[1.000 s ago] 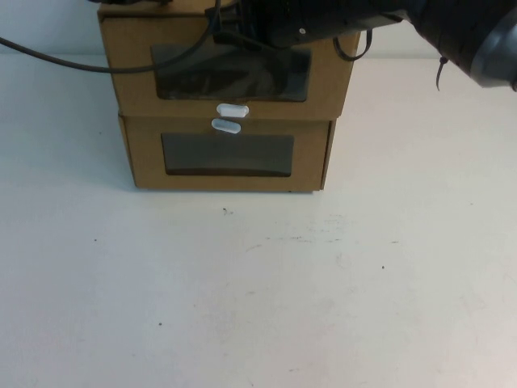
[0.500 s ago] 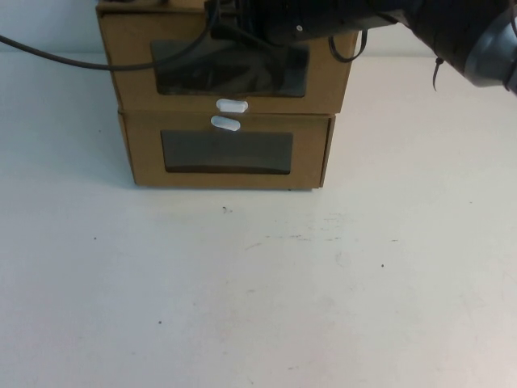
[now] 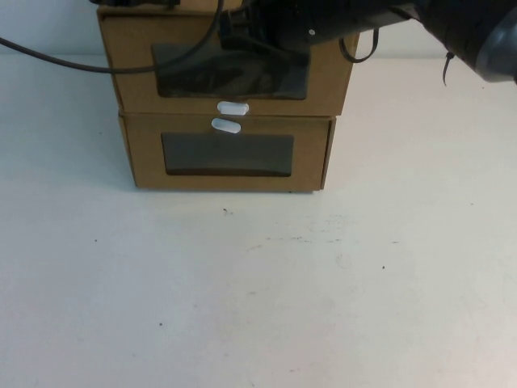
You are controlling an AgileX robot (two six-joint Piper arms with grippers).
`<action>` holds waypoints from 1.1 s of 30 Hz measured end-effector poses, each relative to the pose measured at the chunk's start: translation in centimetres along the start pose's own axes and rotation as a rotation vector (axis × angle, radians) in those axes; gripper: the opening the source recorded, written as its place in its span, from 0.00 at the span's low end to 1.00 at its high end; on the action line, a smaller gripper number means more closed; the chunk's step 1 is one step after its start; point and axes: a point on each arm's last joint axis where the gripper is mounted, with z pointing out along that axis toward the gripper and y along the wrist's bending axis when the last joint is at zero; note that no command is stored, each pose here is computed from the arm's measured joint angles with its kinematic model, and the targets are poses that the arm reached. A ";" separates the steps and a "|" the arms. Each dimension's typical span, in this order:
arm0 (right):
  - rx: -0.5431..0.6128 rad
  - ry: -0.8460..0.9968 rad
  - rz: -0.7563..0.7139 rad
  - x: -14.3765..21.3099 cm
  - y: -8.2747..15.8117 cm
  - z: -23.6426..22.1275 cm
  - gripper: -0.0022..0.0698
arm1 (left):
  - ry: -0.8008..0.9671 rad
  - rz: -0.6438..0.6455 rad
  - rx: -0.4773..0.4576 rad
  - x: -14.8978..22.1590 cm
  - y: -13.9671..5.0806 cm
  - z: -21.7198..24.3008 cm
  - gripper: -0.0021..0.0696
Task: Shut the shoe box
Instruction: Close the shoe box with your right arm
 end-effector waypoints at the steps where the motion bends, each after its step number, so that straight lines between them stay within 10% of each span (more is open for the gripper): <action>1: 0.014 0.016 -0.022 0.1 -0.1 -0.3 0.01 | 0.000 0.000 0.000 0.0 0.0 0.0 0.02; 33: 0.151 0.093 -0.090 -0.3 -0.5 -2.6 0.01 | -0.014 0.095 -0.026 -1.9 -1.2 -2.4 0.02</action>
